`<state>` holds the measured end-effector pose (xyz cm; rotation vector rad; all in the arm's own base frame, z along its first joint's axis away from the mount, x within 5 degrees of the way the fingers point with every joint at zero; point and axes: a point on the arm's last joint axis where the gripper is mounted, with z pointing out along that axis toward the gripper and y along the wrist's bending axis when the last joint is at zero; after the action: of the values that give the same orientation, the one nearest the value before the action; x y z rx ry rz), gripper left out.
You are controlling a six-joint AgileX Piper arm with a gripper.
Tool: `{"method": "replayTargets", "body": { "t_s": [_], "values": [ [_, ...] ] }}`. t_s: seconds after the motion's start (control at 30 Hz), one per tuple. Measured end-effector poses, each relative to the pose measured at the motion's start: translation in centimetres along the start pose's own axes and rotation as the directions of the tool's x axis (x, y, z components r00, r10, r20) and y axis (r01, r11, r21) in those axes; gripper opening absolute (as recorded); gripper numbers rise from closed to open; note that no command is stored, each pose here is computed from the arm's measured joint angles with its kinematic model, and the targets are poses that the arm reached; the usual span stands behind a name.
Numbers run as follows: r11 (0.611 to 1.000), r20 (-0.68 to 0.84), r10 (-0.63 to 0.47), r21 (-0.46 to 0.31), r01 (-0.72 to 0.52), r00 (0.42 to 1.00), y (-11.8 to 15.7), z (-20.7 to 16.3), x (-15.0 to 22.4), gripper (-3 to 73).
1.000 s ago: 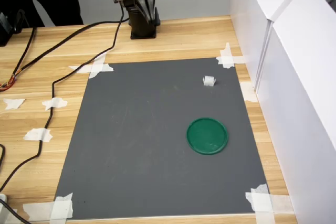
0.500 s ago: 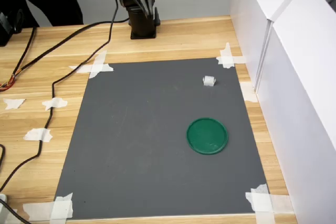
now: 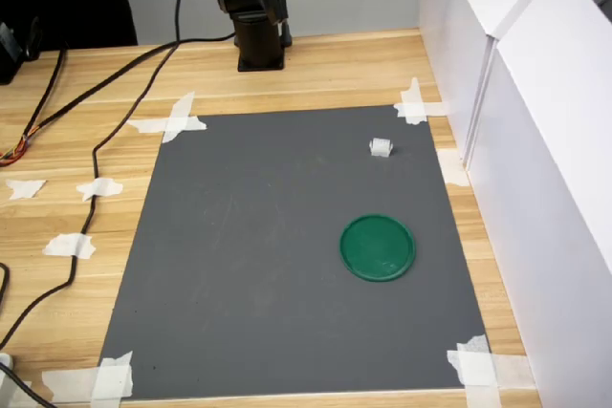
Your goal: Grasp a white terminal and put it on the green lid.
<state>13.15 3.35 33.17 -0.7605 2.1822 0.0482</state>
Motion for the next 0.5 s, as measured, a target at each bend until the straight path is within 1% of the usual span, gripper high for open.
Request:
{"method": "replayTargets", "body": {
  "t_s": [0.1, 0.2, 0.27, 0.33, 0.43, 0.5],
  "values": [
    [0.998, -0.069, -0.043, -0.058, 0.039, 0.997, -0.6, 0.4, -1.3, -1.6],
    [0.993, -0.104, -0.075, -0.099, 0.065, 0.992, -0.9, 0.8, -2.2, -1.6],
    [0.984, -0.113, -0.143, -0.126, 0.129, 0.983, -0.7, 1.2, -2.9, -1.6],
    [0.962, -0.134, -0.237, -0.169, 0.213, 0.962, 0.0, 1.8, -3.1, -1.4],
    [0.915, -0.175, -0.359, -0.260, 0.309, 0.917, 1.4, 2.8, -3.1, 0.9],
    [0.888, -0.197, -0.408, -0.312, 0.338, 0.891, 2.2, 3.3, -3.1, 5.1]
  ]
}}
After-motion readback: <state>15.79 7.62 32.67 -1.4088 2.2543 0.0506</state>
